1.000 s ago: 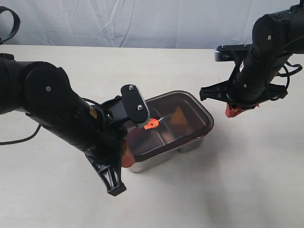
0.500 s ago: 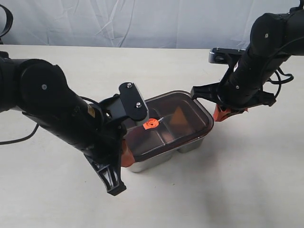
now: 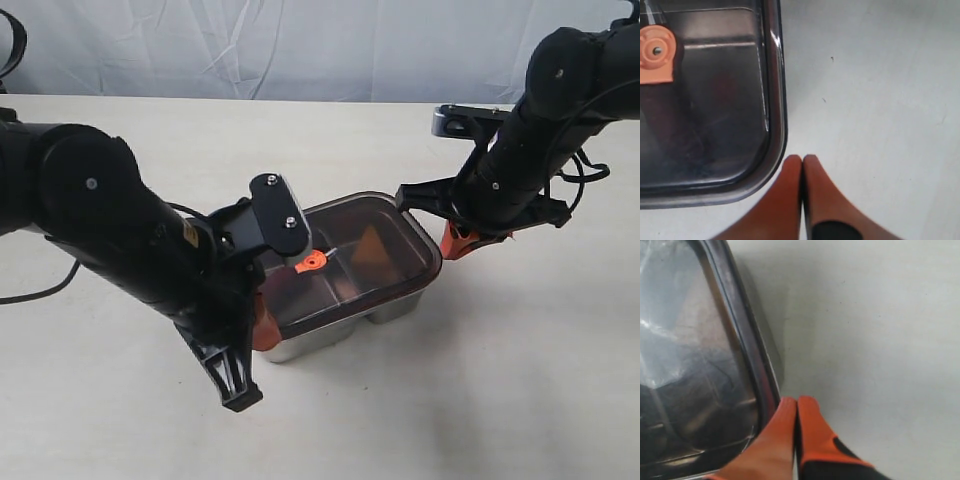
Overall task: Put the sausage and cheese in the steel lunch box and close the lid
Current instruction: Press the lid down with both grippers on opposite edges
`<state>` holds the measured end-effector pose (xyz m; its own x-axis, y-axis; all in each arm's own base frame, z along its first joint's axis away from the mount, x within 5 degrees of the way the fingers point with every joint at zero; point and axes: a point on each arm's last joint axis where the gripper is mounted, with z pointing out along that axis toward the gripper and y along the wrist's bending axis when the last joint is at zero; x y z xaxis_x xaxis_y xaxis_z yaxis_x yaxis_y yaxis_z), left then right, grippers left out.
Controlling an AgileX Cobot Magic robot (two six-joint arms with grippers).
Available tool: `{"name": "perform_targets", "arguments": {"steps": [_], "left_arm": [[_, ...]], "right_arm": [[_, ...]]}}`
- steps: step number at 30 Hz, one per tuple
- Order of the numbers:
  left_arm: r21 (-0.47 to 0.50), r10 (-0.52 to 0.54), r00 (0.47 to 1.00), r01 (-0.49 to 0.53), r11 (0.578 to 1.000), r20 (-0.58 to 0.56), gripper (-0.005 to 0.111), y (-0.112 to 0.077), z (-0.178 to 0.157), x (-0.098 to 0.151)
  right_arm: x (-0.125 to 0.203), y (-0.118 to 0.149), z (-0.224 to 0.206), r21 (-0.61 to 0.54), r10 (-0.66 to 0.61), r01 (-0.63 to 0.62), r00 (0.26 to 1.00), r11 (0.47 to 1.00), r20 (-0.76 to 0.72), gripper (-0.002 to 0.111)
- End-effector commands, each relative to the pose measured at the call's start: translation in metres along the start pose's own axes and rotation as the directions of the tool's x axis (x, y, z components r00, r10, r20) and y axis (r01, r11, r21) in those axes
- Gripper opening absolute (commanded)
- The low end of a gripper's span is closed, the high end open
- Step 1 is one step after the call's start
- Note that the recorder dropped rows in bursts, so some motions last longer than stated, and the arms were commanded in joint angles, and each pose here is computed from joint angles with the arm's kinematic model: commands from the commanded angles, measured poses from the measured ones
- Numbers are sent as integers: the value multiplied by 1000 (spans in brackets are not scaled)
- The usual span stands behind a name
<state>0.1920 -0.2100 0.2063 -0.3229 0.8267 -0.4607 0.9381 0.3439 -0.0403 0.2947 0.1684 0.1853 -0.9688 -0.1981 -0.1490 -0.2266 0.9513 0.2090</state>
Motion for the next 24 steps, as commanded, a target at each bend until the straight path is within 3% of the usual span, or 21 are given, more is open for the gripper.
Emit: {"name": "perform_targets", "arguments": {"steps": [1, 11, 24], "left_arm": [[-25, 5, 999, -4, 1000, 32, 0, 1, -9, -2], [-70, 18, 997, -13, 997, 71, 0, 5, -10, -5], [-74, 16, 997, -11, 997, 76, 0, 5, -10, -6]], "right_arm": [[-3, 2, -12, 0, -4, 4, 998, 1000, 67, -1], [-2, 7, -18, -49, 32, -29, 997, 998, 68, -1], [2, 2, -17, 9, -16, 16, 999, 1000, 30, -1]]}}
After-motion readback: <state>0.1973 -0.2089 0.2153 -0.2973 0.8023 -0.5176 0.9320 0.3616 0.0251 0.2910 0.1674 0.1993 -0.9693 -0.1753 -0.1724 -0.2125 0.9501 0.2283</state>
